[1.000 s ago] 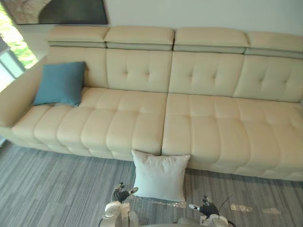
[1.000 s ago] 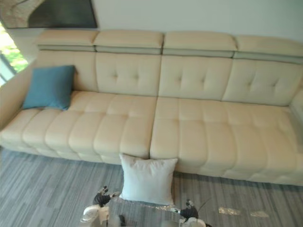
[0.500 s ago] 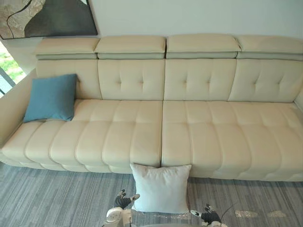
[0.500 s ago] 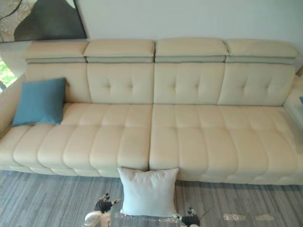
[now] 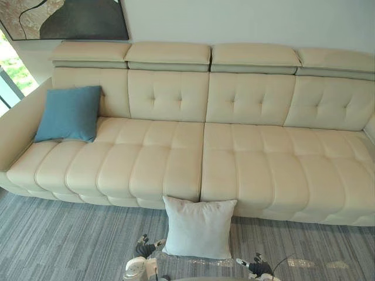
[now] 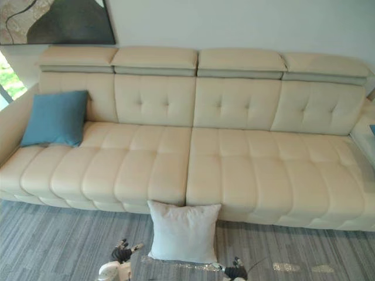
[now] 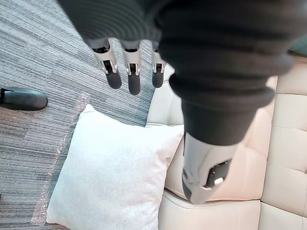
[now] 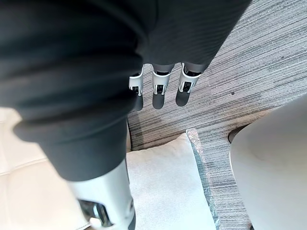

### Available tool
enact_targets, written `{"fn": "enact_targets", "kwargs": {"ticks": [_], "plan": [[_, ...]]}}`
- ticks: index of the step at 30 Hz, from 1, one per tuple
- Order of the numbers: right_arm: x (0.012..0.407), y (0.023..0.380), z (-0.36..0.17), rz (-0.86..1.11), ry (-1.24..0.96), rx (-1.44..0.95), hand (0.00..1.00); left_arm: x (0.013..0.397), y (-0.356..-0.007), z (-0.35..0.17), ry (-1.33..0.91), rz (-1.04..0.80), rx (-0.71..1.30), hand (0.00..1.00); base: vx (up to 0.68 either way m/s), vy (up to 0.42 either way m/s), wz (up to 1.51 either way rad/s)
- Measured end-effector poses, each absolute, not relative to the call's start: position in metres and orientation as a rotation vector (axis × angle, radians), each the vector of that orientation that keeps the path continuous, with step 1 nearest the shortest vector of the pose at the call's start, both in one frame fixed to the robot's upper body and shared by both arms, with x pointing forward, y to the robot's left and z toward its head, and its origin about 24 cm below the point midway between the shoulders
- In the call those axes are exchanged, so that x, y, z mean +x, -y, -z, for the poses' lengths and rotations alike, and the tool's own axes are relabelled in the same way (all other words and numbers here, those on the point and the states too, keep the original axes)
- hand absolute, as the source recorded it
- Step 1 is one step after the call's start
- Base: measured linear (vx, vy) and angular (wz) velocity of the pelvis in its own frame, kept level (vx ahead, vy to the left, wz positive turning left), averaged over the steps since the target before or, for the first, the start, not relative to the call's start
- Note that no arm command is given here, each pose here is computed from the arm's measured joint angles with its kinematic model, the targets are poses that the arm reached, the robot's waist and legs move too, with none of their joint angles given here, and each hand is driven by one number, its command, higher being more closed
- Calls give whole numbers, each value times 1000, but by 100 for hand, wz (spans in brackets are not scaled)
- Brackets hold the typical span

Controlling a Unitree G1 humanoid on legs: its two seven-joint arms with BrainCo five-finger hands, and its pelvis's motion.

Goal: Pick up cushions and gather them together orderly.

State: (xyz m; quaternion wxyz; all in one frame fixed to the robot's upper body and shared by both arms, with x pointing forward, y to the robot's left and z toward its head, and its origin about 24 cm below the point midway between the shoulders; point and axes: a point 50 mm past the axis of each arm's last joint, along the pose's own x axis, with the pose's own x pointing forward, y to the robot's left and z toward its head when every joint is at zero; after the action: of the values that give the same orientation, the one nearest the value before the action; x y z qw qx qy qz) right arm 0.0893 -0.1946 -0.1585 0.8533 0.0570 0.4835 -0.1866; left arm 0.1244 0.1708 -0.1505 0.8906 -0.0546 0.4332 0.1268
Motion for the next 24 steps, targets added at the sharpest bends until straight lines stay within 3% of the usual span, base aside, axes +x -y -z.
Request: {"fn": "enact_targets", "kwargs": {"ticks": [12, 17, 20, 24], "plan": [[102, 192, 156, 374, -991, 111, 0, 123, -186, 150, -915, -314, -70, 0, 22, -19, -9], [155, 195, 124, 337, -746, 59, 0, 129, -199, 146, -894, -335, -12, 0, 84, -40, -36], [197, 198, 91, 321, -540, 26, 0, 160, -202, 131, -784, -319, 23, 0, 2, -73, -18], [221, 195, 62, 292, -384, -1, 0, 183, -200, 116, -683, -303, 34, 0, -29, -60, -15]]}}
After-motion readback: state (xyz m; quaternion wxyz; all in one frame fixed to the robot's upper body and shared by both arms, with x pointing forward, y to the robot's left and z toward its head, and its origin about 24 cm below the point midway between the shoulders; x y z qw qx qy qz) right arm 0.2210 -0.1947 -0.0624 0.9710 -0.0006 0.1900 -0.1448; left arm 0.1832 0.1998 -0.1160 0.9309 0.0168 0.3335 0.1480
